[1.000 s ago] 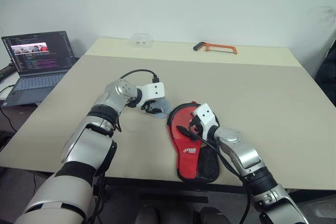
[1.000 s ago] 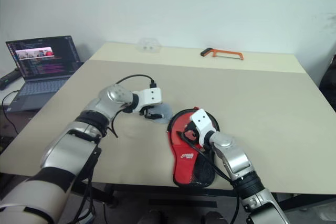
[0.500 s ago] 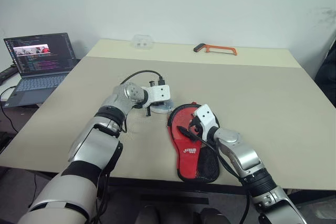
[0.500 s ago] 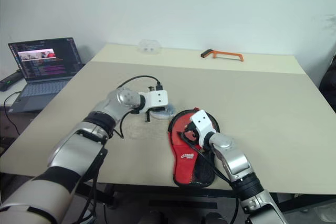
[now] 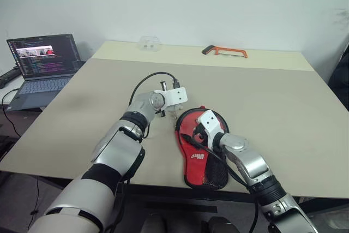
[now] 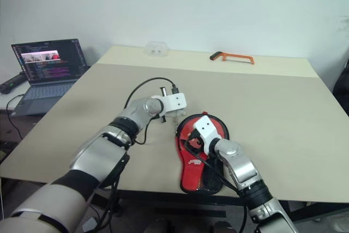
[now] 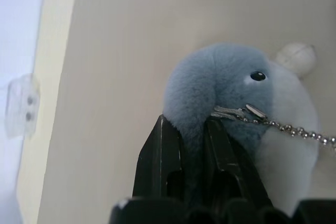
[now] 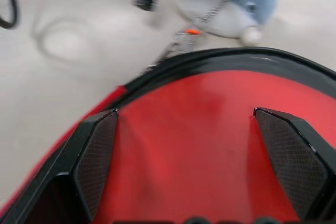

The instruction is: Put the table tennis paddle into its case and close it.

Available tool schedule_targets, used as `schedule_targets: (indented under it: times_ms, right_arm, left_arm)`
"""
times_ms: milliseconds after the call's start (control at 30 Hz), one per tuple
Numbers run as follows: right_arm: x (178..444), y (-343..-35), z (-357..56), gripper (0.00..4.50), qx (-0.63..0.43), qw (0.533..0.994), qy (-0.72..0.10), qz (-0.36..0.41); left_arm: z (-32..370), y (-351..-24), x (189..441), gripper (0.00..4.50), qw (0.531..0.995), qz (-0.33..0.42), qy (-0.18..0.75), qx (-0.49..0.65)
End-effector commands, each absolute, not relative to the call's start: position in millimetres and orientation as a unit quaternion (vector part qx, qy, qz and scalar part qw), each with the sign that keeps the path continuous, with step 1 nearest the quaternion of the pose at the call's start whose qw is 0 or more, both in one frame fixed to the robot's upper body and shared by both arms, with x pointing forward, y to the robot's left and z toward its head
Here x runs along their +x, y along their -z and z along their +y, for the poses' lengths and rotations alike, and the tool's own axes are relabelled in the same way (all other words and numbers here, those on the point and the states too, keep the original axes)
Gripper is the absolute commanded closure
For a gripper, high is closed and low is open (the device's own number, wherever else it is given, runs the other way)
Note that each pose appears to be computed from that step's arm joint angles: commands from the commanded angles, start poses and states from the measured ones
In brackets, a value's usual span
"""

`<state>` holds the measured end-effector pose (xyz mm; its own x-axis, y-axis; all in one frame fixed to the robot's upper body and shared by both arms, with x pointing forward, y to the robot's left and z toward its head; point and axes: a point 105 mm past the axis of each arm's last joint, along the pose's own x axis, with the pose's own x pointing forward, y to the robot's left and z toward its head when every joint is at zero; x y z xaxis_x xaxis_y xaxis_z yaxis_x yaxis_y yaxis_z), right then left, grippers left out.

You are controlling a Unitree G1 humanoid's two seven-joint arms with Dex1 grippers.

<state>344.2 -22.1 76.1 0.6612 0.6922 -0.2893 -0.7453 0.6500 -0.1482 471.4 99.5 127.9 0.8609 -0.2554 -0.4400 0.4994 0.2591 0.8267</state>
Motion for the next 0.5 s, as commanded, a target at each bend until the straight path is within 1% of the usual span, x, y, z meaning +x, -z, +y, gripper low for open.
schedule_targets:
  times_ms: [33,167,333,500]
  right_arm:
    - [327.7,-41.5,-20.6,0.00,-0.148,0.879,-0.421,0.167]
    - [319.4,-38.0,-15.4,0.00,-0.155,0.868,-0.439,0.172]
    - [308.2,-34.0,-7.3,0.00,-0.163,0.854,-0.461,0.178]
    - [303.4,-34.4,1.8,0.00,-0.167,0.846,-0.474,0.177]
  left_arm:
    - [75.4,-169.8,482.0,4.43,0.799,0.032,0.181,0.573]
    - [50.1,-185.0,481.6,4.43,0.785,-0.015,0.162,0.598]
    - [10.5,-210.9,475.5,4.43,0.773,-0.103,0.129,0.612]
    - [-37.5,-198.8,457.1,4.43,0.747,-0.146,0.185,0.621]
